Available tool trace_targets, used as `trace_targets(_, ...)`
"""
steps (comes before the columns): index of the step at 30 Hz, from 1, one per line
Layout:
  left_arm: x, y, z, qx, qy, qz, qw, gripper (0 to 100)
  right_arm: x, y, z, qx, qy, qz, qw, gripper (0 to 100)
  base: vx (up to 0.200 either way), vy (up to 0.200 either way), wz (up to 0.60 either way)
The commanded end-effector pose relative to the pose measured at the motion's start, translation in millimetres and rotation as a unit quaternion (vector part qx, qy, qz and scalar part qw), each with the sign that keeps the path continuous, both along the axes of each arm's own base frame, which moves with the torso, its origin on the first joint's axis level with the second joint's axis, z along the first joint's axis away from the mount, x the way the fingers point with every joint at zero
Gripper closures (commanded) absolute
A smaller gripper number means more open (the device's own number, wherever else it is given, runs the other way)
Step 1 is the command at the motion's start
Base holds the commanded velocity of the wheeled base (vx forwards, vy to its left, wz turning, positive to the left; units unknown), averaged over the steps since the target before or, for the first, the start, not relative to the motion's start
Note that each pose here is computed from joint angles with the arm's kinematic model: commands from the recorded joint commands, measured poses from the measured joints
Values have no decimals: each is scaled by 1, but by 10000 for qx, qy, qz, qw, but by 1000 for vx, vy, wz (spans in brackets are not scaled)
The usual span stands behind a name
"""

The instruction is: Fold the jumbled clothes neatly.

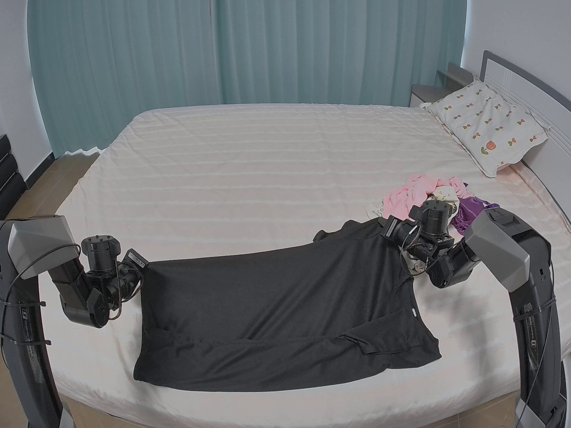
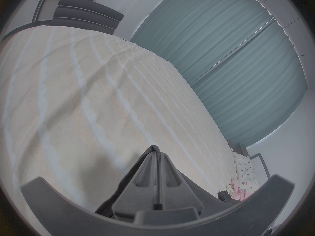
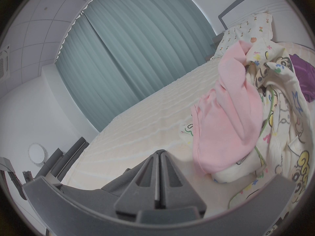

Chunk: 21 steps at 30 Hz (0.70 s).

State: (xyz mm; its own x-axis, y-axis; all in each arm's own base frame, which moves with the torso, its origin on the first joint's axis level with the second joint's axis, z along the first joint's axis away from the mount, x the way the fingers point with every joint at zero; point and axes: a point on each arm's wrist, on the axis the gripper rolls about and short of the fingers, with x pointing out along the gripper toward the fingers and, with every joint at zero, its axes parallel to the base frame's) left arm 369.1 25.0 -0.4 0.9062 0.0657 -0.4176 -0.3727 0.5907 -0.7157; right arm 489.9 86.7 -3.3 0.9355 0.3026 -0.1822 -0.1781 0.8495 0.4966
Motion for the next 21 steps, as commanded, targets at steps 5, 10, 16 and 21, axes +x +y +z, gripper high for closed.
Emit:
trace_targets(5,2,1,1,-6,-53,13,10000,100,-2,-3,7,113,-41,-45,9999,100,0,0,0)
trace_targets(10,2,1,1,-9,-53,14,10000,100,-6,-5,1,110,77,-17,9999,100,0,0,0)
trace_targets(16,0,2,2,-11,-54,5,10000,100,-9,-10,12,268,47,-43,9996,100,0,0,0)
trace_targets(21,-1,10,5,-25,-78,94,9999,100,-19,-17,15,306,184,115,9993,100,0,0,0)
